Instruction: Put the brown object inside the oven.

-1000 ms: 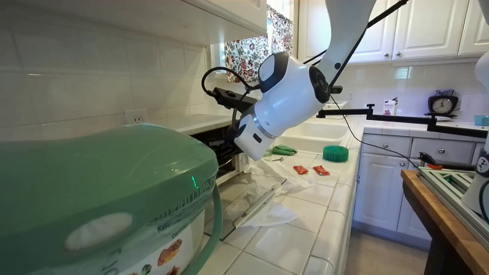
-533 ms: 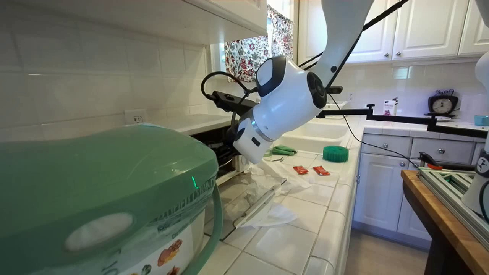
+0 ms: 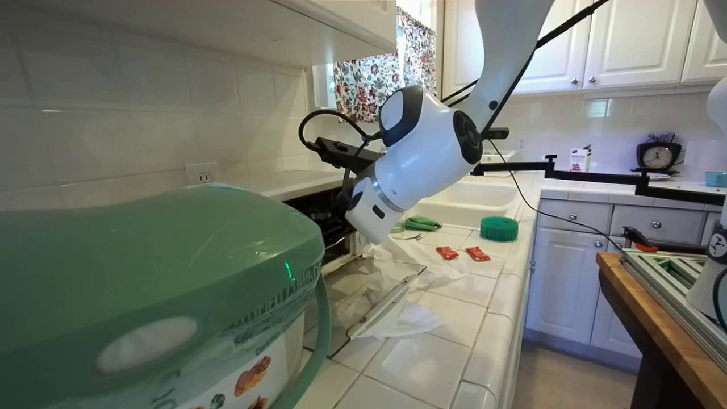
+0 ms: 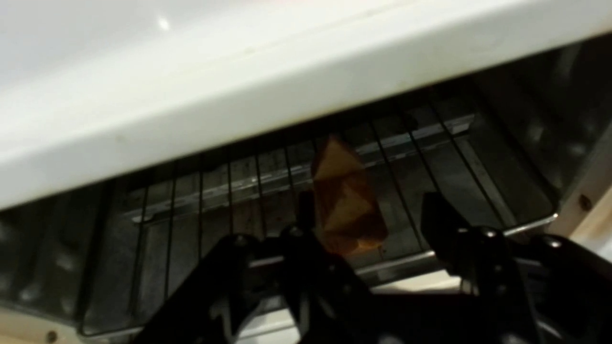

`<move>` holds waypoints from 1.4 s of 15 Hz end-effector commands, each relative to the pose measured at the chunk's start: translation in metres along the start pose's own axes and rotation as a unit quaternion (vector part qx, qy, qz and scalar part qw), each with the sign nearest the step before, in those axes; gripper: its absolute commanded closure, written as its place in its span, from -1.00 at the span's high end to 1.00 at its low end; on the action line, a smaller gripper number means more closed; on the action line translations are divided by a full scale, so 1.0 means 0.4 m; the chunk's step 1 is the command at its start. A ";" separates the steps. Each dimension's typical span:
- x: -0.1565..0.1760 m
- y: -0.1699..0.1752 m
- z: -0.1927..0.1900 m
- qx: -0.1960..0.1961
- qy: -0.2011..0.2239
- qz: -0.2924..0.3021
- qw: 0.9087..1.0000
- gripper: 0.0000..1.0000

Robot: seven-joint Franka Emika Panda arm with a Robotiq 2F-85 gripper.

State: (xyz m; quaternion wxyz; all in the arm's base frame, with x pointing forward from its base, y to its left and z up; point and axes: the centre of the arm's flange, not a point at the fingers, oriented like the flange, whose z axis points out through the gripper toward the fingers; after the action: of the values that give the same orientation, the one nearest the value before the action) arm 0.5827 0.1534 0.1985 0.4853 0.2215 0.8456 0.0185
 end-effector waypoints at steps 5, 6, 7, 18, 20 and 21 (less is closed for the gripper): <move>-0.001 0.044 -0.037 -0.018 0.021 0.003 1.000 0.96; 0.000 0.055 -0.052 -0.016 0.026 0.006 1.000 1.00; 0.005 0.062 -0.067 -0.013 0.029 0.008 0.999 1.00; 0.030 0.104 -0.294 0.106 0.066 0.013 0.992 1.00; 0.022 0.114 -0.329 0.122 0.083 0.017 0.989 1.00; 0.016 0.118 -0.343 0.125 0.094 0.019 0.988 1.00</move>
State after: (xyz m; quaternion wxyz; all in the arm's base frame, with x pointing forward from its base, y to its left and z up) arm 0.4978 0.2210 0.2516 0.3974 0.2919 0.8692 -0.0351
